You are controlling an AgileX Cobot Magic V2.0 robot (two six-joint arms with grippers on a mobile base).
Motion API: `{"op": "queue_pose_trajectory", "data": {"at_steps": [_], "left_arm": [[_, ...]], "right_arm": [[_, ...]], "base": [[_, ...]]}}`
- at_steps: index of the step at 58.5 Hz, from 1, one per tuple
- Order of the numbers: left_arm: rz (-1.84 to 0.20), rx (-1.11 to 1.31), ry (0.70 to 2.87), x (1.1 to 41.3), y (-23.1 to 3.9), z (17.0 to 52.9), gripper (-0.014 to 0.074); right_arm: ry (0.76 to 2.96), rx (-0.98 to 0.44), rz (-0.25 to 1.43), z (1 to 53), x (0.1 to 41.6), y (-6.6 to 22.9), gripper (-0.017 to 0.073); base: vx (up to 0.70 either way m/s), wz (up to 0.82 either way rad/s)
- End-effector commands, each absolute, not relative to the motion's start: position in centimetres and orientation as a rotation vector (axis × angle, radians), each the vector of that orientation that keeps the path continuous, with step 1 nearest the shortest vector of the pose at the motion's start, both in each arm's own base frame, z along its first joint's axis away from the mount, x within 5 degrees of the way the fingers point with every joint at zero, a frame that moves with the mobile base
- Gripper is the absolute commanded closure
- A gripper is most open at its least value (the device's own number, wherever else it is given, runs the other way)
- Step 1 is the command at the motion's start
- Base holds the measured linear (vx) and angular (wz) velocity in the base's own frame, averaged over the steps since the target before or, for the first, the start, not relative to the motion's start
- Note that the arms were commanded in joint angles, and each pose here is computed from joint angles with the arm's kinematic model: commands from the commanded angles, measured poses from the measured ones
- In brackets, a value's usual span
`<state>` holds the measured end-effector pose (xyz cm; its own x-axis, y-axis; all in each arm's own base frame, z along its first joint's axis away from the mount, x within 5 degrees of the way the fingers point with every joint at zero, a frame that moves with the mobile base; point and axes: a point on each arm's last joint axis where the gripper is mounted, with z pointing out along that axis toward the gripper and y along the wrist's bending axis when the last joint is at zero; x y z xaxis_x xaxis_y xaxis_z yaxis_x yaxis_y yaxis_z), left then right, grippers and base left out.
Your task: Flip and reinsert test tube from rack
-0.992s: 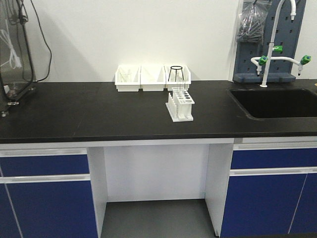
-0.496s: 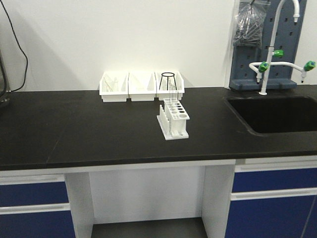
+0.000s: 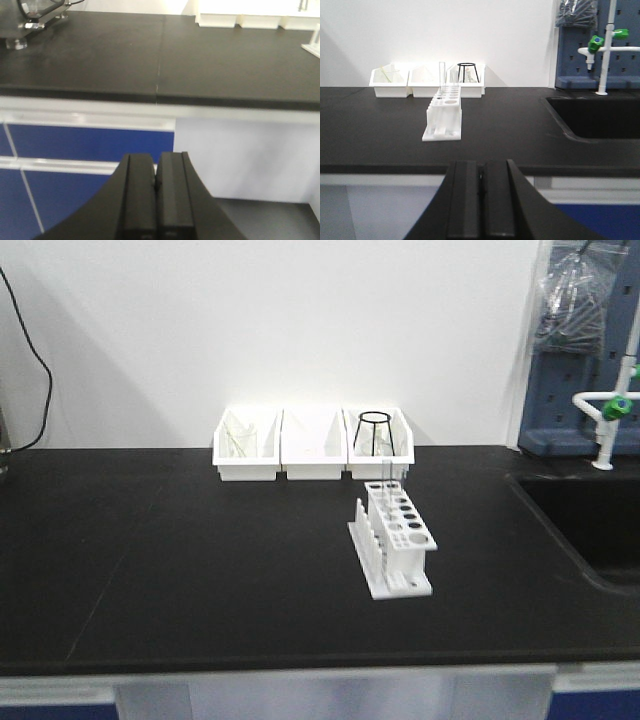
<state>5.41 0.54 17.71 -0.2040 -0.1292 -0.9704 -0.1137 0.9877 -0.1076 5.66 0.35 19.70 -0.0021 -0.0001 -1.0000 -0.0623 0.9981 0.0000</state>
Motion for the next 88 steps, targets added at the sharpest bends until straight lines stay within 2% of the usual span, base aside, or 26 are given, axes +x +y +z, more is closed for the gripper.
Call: {"op": "queue_pose_trajectory", "data": {"at_steps": [1,48,88], "left_arm": [[-0.027,-0.163,1.683,5.49,0.46,18.55,0.0600],[-0.027,-0.163,1.683,5.49,0.46,18.55,0.0600],[-0.027,-0.163,1.683,5.49,0.46,18.55,0.0600]], "right_arm": [[1.490,-0.052,0.040,20.44,5.63,0.34,0.0571],[1.490,-0.052,0.040,20.44,5.63,0.34,0.0571],[1.490,-0.052,0.040,20.44,5.63,0.34,0.0571]], "base": [[0.50,0.08],[0.40,0.01],[0.15,-0.02]]}}
